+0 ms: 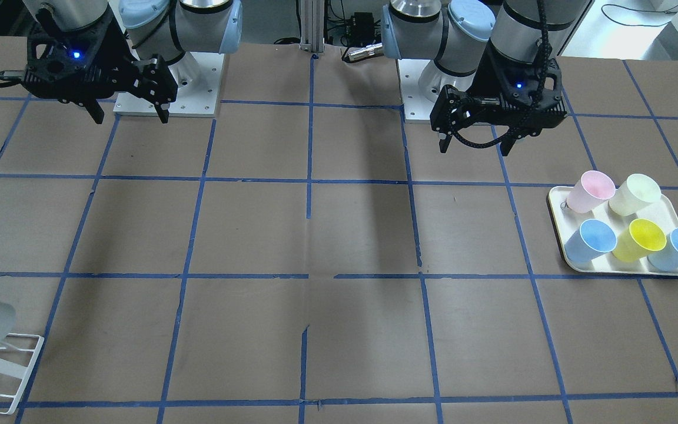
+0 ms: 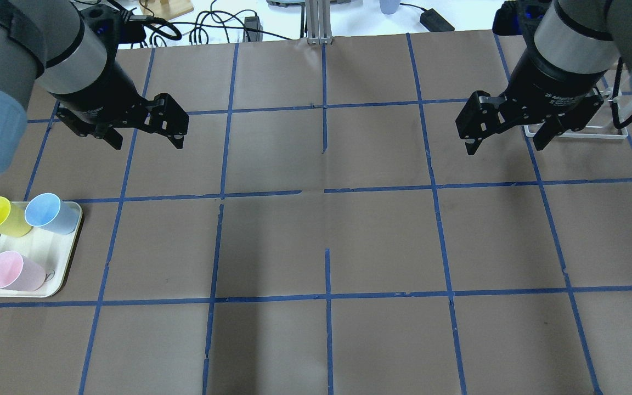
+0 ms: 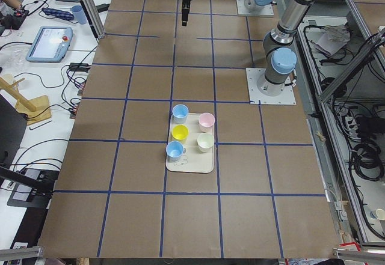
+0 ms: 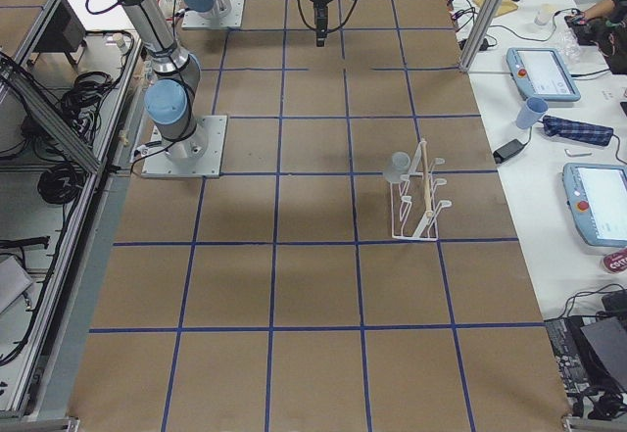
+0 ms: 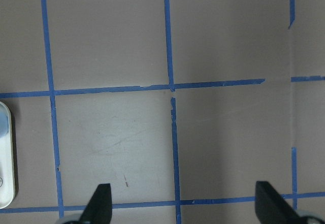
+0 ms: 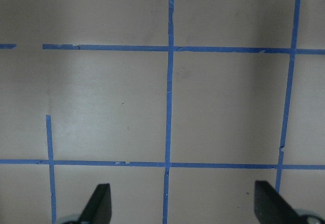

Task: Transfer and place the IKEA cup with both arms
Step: 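Move the right gripper toward the white cup on the wire rack, then lower the right gripper around the white cup and close on it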

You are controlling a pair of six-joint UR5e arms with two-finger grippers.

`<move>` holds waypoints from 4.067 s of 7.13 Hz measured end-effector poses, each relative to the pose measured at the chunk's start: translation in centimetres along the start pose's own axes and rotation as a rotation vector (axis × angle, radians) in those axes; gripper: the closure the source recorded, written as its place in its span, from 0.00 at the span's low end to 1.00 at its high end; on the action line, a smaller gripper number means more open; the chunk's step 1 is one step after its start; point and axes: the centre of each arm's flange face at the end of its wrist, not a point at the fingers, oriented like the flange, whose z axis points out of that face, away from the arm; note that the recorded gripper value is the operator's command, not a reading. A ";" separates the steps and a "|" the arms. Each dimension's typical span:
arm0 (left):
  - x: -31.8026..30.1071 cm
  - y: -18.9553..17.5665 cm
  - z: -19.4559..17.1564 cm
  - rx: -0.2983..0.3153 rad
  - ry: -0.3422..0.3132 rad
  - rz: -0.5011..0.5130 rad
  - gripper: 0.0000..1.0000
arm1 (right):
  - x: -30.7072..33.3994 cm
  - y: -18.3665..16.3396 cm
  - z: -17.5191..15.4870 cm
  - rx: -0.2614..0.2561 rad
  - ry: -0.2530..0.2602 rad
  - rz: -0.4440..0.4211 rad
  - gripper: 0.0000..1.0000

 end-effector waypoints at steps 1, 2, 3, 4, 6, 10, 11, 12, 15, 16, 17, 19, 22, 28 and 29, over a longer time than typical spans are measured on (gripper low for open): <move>0.0 0.0 0.0 0.000 0.000 0.000 0.00 | 0.1 -0.1 0.0 0.001 -0.001 0.003 0.00; 0.0 0.0 0.0 0.000 0.001 0.001 0.00 | 0.4 -0.2 0.1 0.004 -0.001 0.008 0.00; 0.0 0.0 0.0 0.000 0.001 0.001 0.00 | 1.5 -0.6 0.2 0.003 -0.004 0.027 0.00; 0.0 0.0 0.0 0.000 0.001 0.001 0.00 | 3.2 -1.0 0.3 0.001 -0.011 0.059 0.00; 0.0 0.0 0.0 0.001 0.001 0.001 0.00 | 5.4 -1.2 0.3 -0.001 -0.009 0.069 0.00; -0.2 -0.1 -0.1 0.002 0.002 -0.003 0.00 | 3.3 -0.6 0.2 -0.002 -0.064 0.044 0.00; -0.6 -0.2 -0.1 0.002 0.002 -0.010 0.00 | 2.6 -0.5 0.3 -0.005 -0.067 0.029 0.00; -1.0 -0.2 0.0 0.001 0.003 -0.018 0.00 | 2.6 -0.8 0.5 -0.006 -0.055 0.010 0.00; -1.2 -0.3 0.0 0.002 0.003 -0.024 0.00 | 8.8 -4.7 2.3 0.008 0.024 -0.074 0.00; -1.3 -0.3 0.0 0.002 0.003 -0.024 0.00 | 11.9 -6.3 3.4 0.017 0.036 -0.109 0.00; -1.3 -0.2 -0.1 0.002 0.003 -0.024 0.00 | 15.0 -8.1 4.7 0.026 0.044 -0.151 0.00; -1.3 -0.3 0.0 0.002 0.003 -0.024 0.00 | 20.3 -11.9 7.0 0.047 0.062 -0.233 0.00; -1.2 -0.3 0.0 0.002 0.004 -0.023 0.00 | 25.9 -16.7 10.9 0.040 0.064 -0.316 0.00; -1.3 -0.2 -0.1 0.002 0.003 -0.020 0.00 | 28.4 -20.3 17.2 0.043 0.065 -0.367 0.00; -1.3 -0.2 -0.1 0.002 0.003 -0.020 0.00 | 28.5 -20.4 17.7 0.038 0.062 -0.367 0.00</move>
